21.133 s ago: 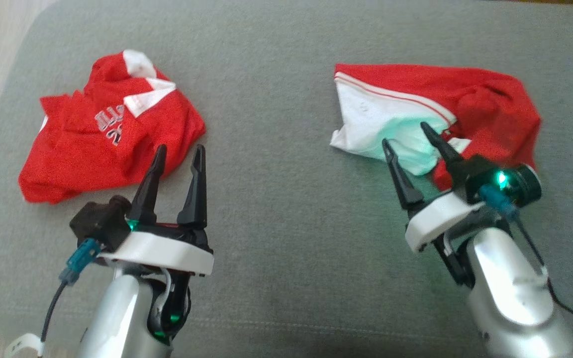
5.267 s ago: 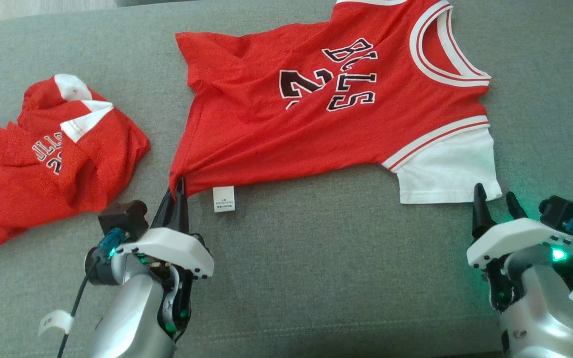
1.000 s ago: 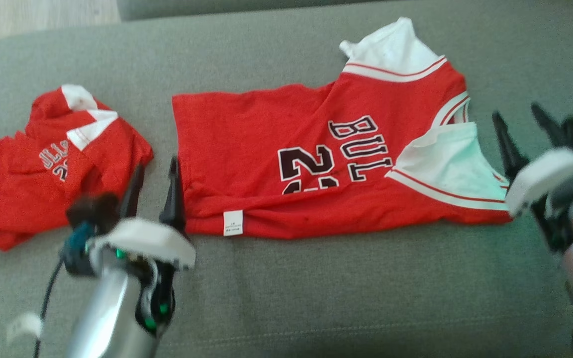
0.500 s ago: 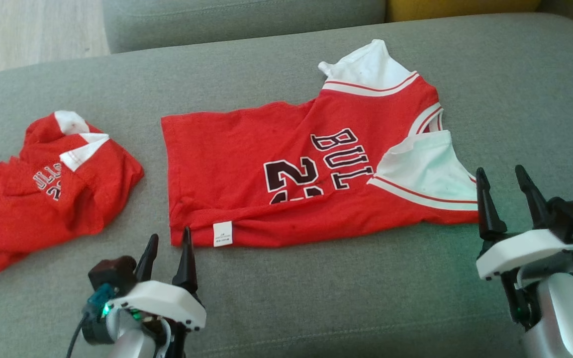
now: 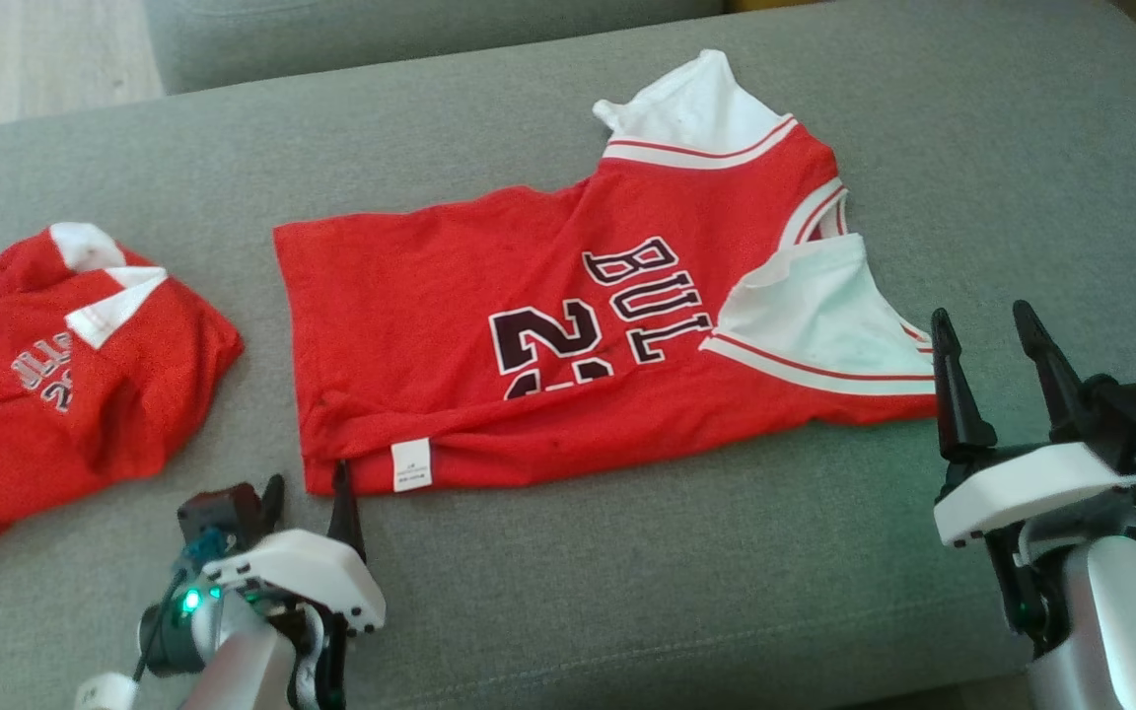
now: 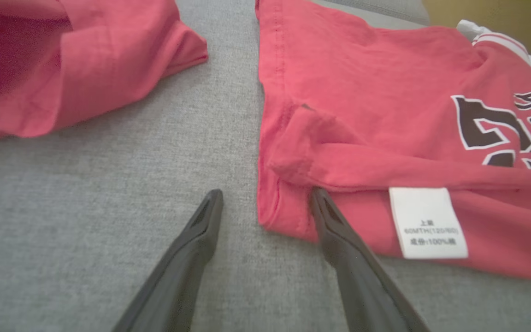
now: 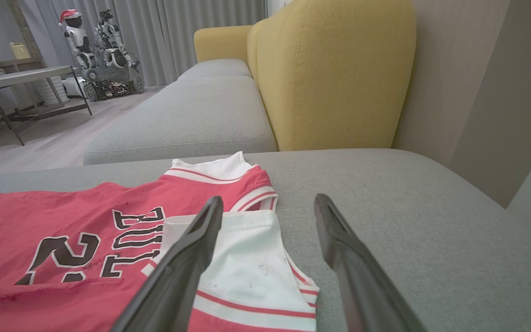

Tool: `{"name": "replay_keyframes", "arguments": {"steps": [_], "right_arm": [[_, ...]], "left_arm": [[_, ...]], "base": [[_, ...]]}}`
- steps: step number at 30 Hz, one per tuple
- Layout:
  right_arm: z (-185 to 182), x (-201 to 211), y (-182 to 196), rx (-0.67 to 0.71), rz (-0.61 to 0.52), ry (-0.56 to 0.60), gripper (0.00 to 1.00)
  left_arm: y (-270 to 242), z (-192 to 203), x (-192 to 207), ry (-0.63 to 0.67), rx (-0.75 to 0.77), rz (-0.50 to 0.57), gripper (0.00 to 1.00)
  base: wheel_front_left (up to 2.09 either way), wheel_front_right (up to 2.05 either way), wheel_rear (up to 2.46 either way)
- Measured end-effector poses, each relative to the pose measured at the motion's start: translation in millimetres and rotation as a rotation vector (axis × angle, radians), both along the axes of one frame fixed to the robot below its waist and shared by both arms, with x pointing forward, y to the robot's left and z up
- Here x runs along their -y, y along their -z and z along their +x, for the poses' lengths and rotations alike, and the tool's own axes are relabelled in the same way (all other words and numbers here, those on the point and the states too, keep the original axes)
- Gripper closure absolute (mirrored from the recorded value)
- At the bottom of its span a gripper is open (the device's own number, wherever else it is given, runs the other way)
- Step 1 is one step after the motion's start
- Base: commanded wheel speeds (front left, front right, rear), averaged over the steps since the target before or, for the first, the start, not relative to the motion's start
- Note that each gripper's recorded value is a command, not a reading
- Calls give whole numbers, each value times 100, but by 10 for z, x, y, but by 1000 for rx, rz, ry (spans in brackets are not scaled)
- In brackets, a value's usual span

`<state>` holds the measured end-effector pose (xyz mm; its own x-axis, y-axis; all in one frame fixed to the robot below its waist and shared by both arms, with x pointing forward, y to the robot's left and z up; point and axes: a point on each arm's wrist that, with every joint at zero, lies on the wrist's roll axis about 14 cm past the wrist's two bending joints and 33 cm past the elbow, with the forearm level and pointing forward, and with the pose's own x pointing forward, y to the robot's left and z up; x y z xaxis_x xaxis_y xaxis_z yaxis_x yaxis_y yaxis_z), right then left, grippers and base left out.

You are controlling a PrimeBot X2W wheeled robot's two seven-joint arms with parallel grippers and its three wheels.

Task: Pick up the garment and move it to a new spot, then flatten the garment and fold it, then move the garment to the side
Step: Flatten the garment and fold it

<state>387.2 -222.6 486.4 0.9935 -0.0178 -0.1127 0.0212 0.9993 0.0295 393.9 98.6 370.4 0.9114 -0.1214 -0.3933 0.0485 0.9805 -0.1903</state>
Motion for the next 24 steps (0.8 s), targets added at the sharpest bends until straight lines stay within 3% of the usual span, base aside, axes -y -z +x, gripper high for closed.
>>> {"name": "replay_keyframes", "arguments": {"steps": [5, 6, 7, 14, 24], "right_arm": [[-13, 45, -1, 0, -3, 13, 0], [-17, 55, 5, -2, -3, 16, 0], [-20, 65, 11, -5, -7, 19, 0], [-17, 100, 138, -60, 5, 34, 0], [91, 122, 722, -292, 82, 76, 0]], "left_arm": [[58, 61, 41, 20, -23, 6, 0], [65, 74, 66, 32, -29, 4, 60], [69, 88, 72, 38, -32, 5, 100], [9, 123, 86, 47, -13, -13, 100], [-439, 198, -122, -32, 153, -52, 100]], "base": [[0, 0, 0], [0, 0, 0], [0, 0, 0], [0, 0, 0], [0, 0, 0]]}}
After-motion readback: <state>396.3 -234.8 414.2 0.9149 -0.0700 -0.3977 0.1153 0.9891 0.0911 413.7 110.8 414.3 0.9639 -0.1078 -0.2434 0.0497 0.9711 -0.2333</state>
